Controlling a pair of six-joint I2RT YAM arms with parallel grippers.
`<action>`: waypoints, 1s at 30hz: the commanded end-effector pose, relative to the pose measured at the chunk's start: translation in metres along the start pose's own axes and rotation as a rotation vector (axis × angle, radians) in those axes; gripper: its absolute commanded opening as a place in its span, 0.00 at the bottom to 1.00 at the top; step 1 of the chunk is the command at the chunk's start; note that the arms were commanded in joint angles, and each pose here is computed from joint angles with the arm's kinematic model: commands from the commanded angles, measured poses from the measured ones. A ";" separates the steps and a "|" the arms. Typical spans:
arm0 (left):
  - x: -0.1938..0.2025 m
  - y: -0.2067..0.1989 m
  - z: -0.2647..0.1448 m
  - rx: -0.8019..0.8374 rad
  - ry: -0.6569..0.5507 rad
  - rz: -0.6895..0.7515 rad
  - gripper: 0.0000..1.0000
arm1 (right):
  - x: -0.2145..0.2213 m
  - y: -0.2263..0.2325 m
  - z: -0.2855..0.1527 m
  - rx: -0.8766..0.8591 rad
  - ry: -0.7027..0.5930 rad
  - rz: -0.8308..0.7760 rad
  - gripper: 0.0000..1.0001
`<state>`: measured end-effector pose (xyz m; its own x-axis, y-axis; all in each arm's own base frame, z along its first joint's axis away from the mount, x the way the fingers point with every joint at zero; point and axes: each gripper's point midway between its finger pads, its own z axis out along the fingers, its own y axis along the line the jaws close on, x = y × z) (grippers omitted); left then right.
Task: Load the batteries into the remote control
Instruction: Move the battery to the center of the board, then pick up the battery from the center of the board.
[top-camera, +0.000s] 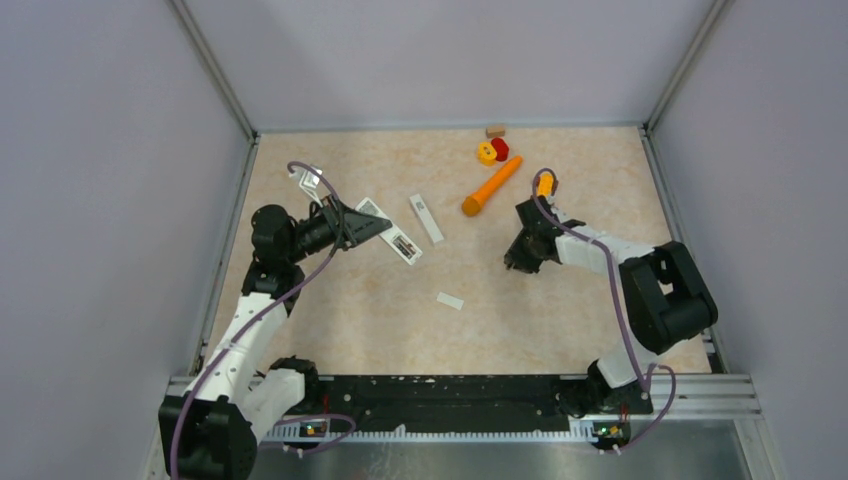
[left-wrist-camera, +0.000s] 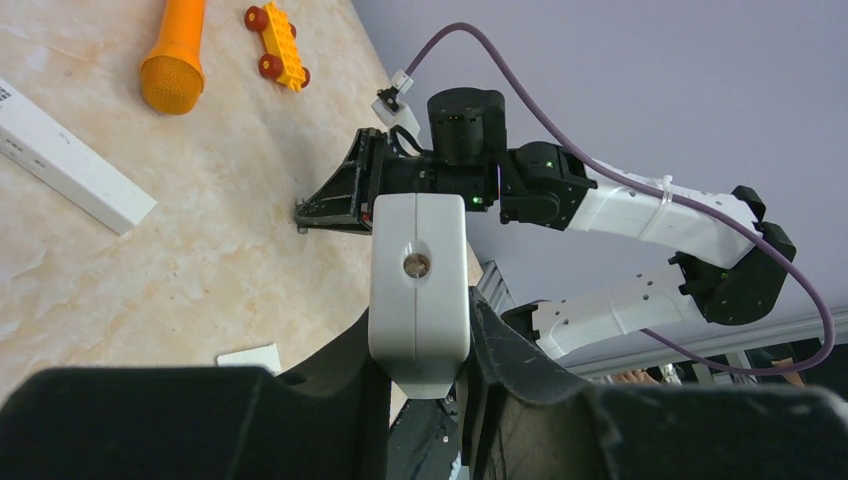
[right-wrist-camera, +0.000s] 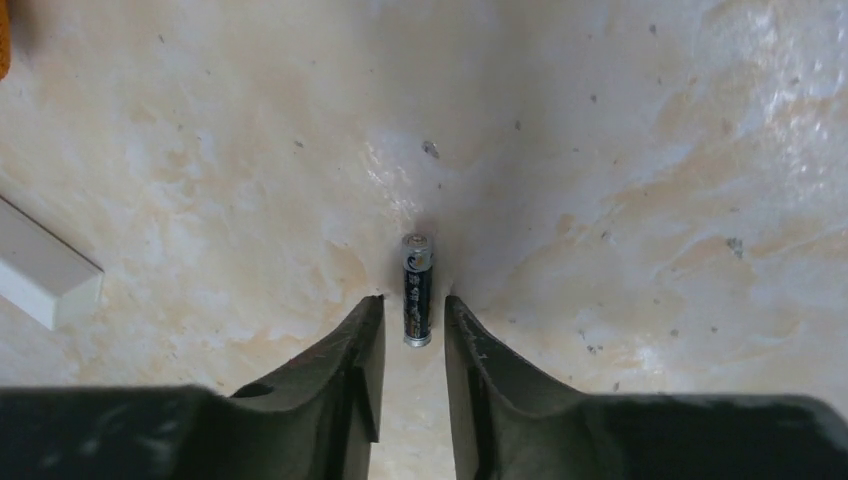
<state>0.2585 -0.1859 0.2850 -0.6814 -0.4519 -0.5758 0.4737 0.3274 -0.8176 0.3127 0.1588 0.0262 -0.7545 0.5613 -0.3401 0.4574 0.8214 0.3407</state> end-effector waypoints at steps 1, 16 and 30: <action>-0.010 -0.014 -0.001 0.040 -0.028 0.065 0.00 | -0.004 0.017 -0.006 -0.070 -0.003 0.092 0.37; -0.017 -0.009 -0.004 -0.005 -0.042 0.086 0.00 | -0.056 0.060 -0.067 -0.302 -0.242 -0.762 0.39; -0.031 -0.008 -0.004 -0.025 -0.061 0.105 0.00 | -0.010 0.014 -0.053 -0.128 0.129 -1.768 0.38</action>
<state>0.2691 -0.1735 0.2830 -0.6542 -0.4679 -0.5942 0.4523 0.3878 -0.8032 0.3184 0.1781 0.1075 -0.4521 -0.7017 -0.5506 -0.7659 0.6219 -0.1636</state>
